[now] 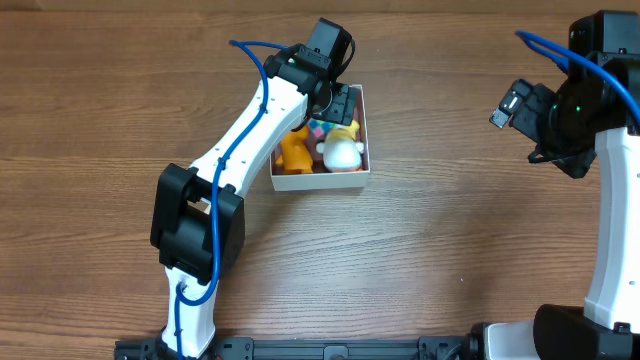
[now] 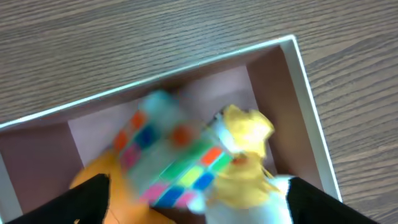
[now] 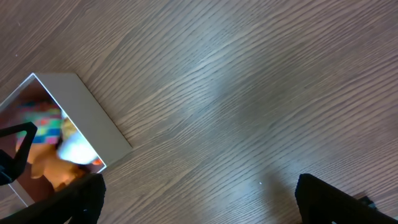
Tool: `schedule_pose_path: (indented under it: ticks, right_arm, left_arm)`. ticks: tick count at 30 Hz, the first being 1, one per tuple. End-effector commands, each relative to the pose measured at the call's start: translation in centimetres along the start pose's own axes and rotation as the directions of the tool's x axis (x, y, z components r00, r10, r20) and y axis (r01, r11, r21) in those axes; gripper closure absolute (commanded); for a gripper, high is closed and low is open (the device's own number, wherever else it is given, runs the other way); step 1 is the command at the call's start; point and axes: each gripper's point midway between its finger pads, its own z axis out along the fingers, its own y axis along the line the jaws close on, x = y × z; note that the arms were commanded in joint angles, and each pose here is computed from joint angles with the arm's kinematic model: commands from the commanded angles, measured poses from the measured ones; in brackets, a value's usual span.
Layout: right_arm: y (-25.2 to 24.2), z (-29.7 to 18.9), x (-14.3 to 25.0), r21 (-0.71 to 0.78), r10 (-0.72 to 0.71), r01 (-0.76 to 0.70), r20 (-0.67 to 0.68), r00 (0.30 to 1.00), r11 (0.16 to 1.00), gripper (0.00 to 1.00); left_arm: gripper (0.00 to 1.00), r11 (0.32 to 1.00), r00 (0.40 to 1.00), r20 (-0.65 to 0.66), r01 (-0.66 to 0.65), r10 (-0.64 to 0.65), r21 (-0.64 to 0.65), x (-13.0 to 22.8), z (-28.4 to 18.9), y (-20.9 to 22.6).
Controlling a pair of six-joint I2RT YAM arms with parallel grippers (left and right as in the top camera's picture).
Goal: Pack container
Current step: 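Carry the Rubik's cube into the box and release it, then move the left gripper to the green round toy and grasp it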
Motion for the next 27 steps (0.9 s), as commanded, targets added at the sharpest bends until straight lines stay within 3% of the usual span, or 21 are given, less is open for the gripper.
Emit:
schedule_pose_path:
  ticks: [1, 6, 9, 13, 15, 18, 21, 27]
  right_arm:
    - [-0.1, -1.2, 0.0, -0.023, 0.008, -0.007, 0.037, 0.999, 1.0, 0.0]
    - [-0.1, -1.2, 0.0, -0.023, 0.001, 0.0, 0.037, 0.999, 1.0, 0.0]
    - [-0.1, -1.2, 0.0, -0.023, 0.001, 0.0, 0.037, 0.999, 1.0, 0.0]
    - [-0.1, -1.2, 0.0, -0.023, 0.001, 0.0, 0.037, 0.999, 1.0, 0.0]
    - [-0.1, -1.2, 0.0, -0.023, 0.001, 0.0, 0.037, 0.999, 1.0, 0.0]
    - [-0.1, -1.2, 0.0, -0.023, 0.001, 0.0, 0.037, 0.999, 1.0, 0.0]
    - [-0.1, -1.2, 0.0, -0.023, 0.001, 0.0, 0.037, 0.999, 1.0, 0.0]
    - [-0.1, -1.2, 0.0, -0.023, 0.001, 0.0, 0.037, 0.999, 1.0, 0.0]
  left_arm:
    - [0.1, 1.0, 1.0, -0.001, 0.016, -0.016, -0.019, -0.7, -1.3, 1.2]
    - [0.26, 0.997, 0.998, 0.029, 0.05, -0.049, -0.059, -3.1, -9.3, 3.6]
    - [0.26, 0.986, 0.994, 0.071, 0.087, -0.078, -0.139, -3.1, -16.2, 5.9]
    - [0.24, 0.94, 0.977, 0.136, 0.195, -0.162, -0.28, -0.2, -24.1, 9.1]
    - [0.25, 0.959, 0.972, 0.16, 0.203, -0.173, -0.197, 1.1, -26.8, 8.1]
    - [0.27, 0.957, 0.966, 0.183, 0.217, -0.182, -0.191, 3.2, -29.2, 8.5]
    - [0.26, 0.933, 0.965, 0.175, 0.238, -0.195, -0.269, 6.1, -30.1, 10.3]
    - [0.14, 0.785, 0.936, 0.082, 0.333, -0.343, -0.523, 14.6, -26.4, 16.0]
